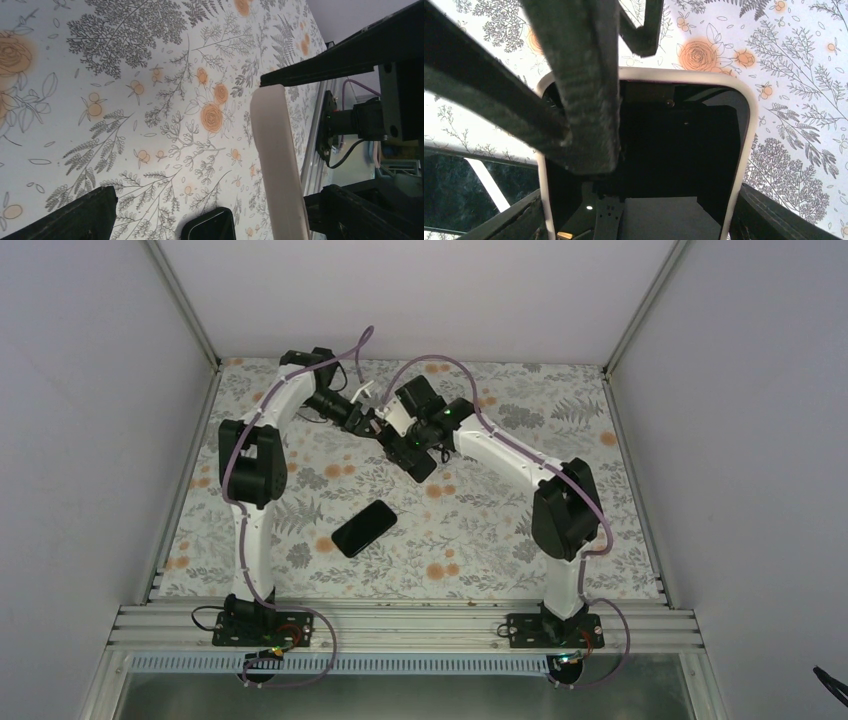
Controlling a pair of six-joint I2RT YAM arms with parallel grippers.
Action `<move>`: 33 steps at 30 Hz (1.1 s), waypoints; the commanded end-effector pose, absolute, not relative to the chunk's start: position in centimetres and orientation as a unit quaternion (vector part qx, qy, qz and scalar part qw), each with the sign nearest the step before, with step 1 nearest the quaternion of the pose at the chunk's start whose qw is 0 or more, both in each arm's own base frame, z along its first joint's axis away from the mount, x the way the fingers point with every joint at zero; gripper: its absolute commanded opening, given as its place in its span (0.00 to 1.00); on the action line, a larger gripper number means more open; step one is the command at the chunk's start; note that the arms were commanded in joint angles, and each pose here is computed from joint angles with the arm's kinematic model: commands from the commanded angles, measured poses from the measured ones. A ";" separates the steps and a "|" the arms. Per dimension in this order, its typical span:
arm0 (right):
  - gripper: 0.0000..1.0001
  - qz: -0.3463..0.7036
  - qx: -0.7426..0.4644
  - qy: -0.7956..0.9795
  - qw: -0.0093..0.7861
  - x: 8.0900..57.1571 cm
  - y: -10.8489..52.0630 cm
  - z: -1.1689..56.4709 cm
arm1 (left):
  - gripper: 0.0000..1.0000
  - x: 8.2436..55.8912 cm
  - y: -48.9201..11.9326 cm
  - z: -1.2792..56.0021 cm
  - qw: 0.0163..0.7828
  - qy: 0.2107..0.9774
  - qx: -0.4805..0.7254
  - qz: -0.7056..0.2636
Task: Take the phone out of the phone case
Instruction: Pick up the phone at the center of the board.
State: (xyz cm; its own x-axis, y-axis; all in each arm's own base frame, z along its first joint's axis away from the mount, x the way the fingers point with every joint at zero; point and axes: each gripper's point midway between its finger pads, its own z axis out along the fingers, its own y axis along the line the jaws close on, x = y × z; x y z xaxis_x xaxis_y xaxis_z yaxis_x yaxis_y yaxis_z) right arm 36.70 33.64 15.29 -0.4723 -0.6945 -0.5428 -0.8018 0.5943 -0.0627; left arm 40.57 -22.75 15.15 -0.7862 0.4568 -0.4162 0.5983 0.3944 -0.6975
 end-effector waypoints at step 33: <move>0.72 0.165 -0.549 0.763 0.298 32.8 35.5 19.4 | 0.02 37.3 -25.5 18.8 0.089 0.786 0.352 -0.500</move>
